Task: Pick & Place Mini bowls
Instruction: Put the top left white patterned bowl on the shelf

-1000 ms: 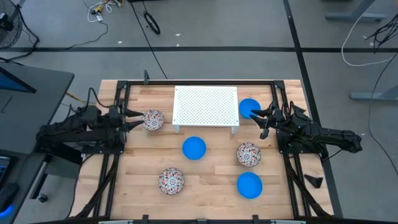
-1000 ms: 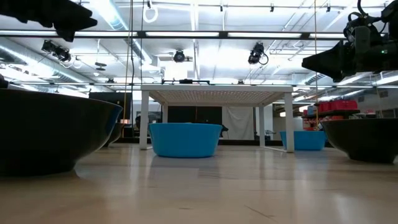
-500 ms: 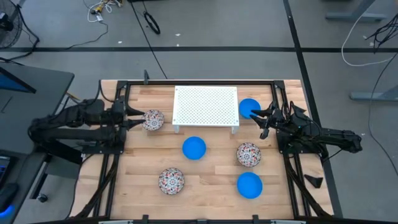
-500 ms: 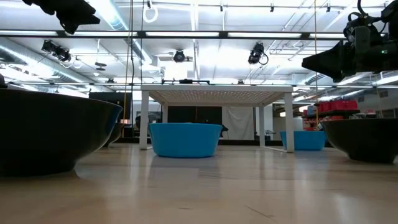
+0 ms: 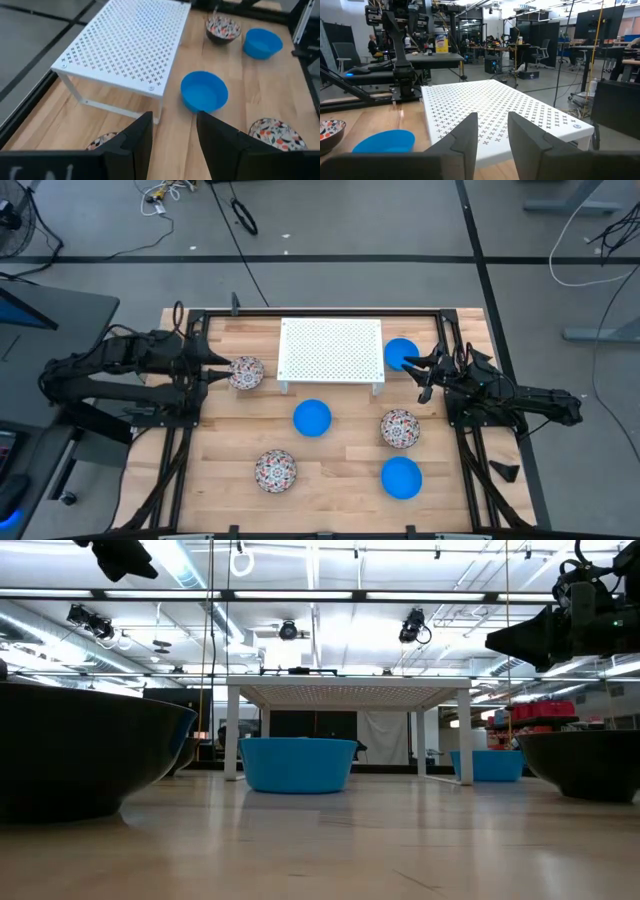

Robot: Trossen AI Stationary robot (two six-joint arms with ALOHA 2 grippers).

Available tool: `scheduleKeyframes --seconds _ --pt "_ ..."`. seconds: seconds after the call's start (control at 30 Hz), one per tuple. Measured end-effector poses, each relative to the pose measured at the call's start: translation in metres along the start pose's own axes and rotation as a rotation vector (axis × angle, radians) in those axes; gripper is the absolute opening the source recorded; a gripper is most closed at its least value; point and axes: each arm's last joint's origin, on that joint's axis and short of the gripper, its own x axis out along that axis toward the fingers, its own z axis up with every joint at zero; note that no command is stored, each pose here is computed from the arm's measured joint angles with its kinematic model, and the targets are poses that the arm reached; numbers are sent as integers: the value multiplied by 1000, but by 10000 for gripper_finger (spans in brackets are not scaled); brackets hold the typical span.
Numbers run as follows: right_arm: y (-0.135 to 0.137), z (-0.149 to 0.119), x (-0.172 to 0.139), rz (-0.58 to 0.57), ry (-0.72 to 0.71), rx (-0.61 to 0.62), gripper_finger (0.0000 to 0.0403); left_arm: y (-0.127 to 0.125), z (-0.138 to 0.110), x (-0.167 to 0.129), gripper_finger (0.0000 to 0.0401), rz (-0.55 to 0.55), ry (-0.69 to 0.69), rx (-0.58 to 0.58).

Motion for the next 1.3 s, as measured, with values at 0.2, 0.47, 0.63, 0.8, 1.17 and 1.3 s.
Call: scheduleKeyframes --seconds 0.2,0.47,0.63,0.8,1.17,1.3 --pt "0 0 0 -1 0 0 110 -2 10 5 158 18 119 0" --pt "0 0 0 0 0 0 110 -5 22 18 158 41 258 3" --pt "0 0 0 -1 0 0 110 -7 29 26 158 54 338 12" --pt "0 0 0 0 0 0 110 -9 35 37 158 65 407 20" --pt "0 0 0 0 0 0 110 -15 35 69 158 22 565 22" --pt "0 0 0 -1 0 0 110 -16 33 79 158 22 629 59"
